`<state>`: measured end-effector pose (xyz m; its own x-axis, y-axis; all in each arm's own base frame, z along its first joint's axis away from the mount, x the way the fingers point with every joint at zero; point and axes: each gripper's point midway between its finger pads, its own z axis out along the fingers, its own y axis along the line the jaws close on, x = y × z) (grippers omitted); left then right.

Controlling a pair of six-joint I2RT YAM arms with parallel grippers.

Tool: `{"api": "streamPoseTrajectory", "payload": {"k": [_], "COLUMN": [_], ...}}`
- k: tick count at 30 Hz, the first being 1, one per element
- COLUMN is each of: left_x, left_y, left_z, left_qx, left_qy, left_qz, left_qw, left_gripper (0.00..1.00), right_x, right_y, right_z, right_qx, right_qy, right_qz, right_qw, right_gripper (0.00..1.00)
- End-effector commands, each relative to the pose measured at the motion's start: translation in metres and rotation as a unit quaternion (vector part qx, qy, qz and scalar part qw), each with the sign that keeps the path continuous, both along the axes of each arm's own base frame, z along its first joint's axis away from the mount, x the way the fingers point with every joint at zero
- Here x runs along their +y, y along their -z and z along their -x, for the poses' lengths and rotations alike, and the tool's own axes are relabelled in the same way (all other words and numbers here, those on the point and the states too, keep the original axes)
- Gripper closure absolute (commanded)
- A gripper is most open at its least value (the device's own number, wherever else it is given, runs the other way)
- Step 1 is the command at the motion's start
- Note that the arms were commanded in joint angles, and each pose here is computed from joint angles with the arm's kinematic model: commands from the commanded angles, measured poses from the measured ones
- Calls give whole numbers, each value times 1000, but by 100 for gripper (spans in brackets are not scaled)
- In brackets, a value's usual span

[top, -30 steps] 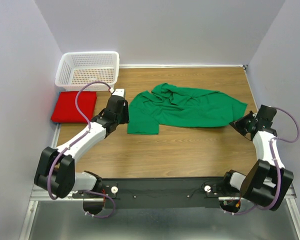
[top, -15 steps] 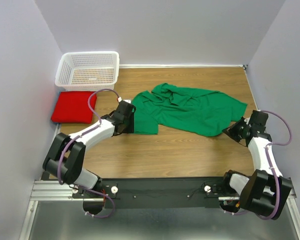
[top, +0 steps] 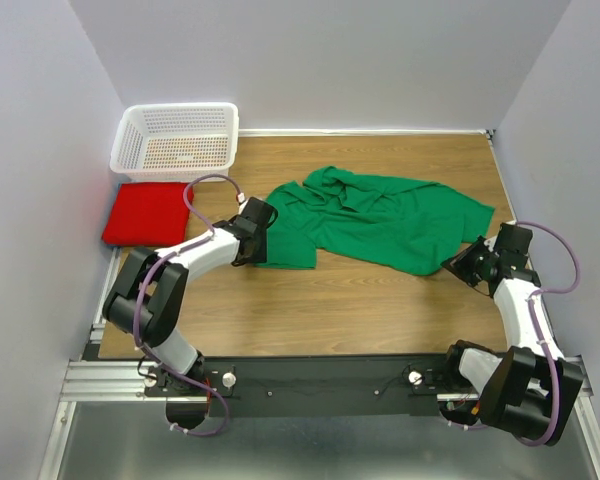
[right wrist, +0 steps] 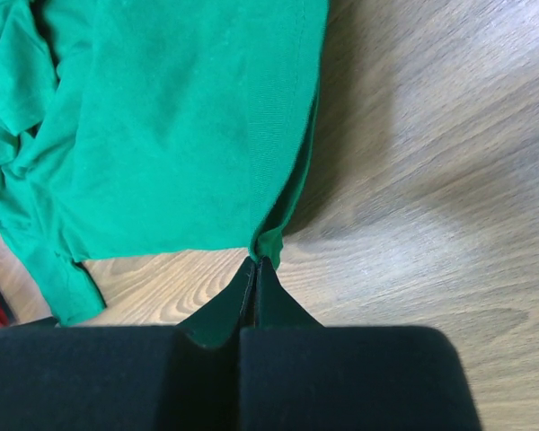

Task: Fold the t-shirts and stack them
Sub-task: Flatten the tshirt out

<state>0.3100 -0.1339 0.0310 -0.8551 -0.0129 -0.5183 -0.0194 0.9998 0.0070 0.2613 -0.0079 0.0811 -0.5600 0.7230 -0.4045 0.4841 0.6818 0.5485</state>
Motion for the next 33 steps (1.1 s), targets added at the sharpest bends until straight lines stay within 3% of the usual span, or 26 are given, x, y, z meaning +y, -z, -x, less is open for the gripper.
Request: {"api": "streamPoseTrajectory", "payload": {"k": [1,13,18,20,22,23,27,33], "left_x": [0,5,5,6,8,7,5,-2], "left_y": [9,29,32,30,28,24,3,-70], "left_z": [-2,11,13,13,12,10,1,-35], "left_qx": [8,45,50,45,41,34,3,-89], "left_qy": [-6,-3,0,-3,-5,-6,-15,-29], "left_qz": [-6,-25,-27,-27,-29,-27,-17,3], "left_qw": [1000,999,998,999,999,999,1000,996], "left_gripper": [51,59,72,85,90,100,100,100], "right_x": [4,5,5,5,4,4,2,-4], "right_y": [7,8,8,6,4,2,-6,-25], "right_z": [4,4,4,3,2,0,-6,-26], "right_qx": [4,3,3,-1,-3,-6,-13,-33], "right_qy": [-11,-13,-13,-14,-14,-15,-14,5], "right_qz": [1,1,1,2,3,5,5,0], "right_qw": [1000,1000,1000,1000,1000,1000,1000,999], "right_gripper": [99,99,99,99,99,99,99,99]}}
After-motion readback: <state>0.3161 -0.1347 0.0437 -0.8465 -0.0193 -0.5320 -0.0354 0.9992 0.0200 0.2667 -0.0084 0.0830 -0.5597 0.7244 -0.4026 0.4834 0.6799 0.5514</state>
